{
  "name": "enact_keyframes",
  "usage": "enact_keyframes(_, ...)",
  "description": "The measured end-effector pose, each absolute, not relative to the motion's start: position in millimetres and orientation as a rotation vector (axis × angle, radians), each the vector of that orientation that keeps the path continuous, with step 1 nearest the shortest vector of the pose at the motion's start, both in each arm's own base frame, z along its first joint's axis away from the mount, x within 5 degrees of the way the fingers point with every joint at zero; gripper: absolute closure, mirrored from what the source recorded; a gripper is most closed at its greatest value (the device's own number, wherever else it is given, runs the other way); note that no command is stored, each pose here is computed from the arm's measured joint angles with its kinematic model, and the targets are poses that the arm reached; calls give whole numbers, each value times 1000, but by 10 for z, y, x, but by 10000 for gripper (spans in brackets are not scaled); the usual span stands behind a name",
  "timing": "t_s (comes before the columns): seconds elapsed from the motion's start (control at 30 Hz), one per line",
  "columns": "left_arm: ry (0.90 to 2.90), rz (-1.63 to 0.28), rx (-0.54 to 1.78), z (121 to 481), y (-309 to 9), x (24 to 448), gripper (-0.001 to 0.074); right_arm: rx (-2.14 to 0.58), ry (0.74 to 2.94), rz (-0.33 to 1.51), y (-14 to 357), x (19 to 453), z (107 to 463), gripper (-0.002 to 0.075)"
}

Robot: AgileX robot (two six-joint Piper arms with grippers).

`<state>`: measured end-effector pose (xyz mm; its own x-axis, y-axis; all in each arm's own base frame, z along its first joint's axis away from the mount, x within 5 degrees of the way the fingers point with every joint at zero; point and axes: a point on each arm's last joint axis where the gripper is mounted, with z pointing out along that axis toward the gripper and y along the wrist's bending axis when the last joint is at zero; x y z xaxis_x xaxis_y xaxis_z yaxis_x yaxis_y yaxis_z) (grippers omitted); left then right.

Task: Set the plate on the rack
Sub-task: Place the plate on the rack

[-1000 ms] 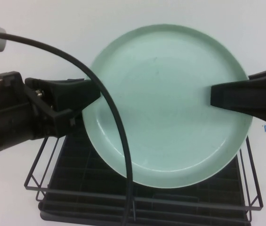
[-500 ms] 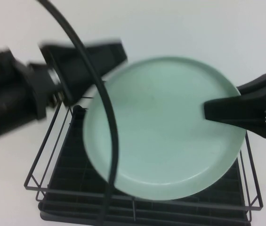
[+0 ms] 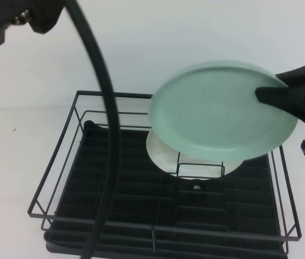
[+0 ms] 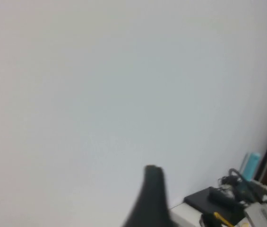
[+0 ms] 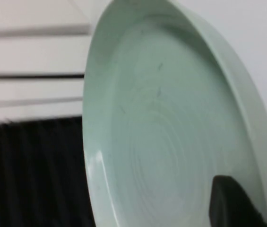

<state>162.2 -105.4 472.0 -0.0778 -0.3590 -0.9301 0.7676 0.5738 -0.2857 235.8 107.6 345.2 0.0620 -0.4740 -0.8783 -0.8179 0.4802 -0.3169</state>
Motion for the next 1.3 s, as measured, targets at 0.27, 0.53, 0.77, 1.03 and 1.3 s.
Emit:
enact_keyframes(0.27, 1362, -916, 409, 4700, -1048, 1636, 461, -1343, 1522, 228, 1100, 2584, 3180, 634)
enact_keyframes(0.53, 1368, -887, 433, 4686, -1049, 1639, 562, -1361, 1506, 164, 1109, 2683, 3102, 634)
enact_keyframes(0.77, 1371, -866, 421, 4684, -1037, 1652, 566, -1361, 1544, 226, 1153, 2769, 2956, 634)
enact_keyframes(1.03, 1373, -855, 427, 4680, -1036, 1655, 566, -1377, 1622, 294, 1219, 2919, 2660, 634)
enact_keyframes(1.3, 1371, -842, 433, 4678, -1034, 1657, 566, -1381, 1729, 370, 1265, 3096, 2273, 634)
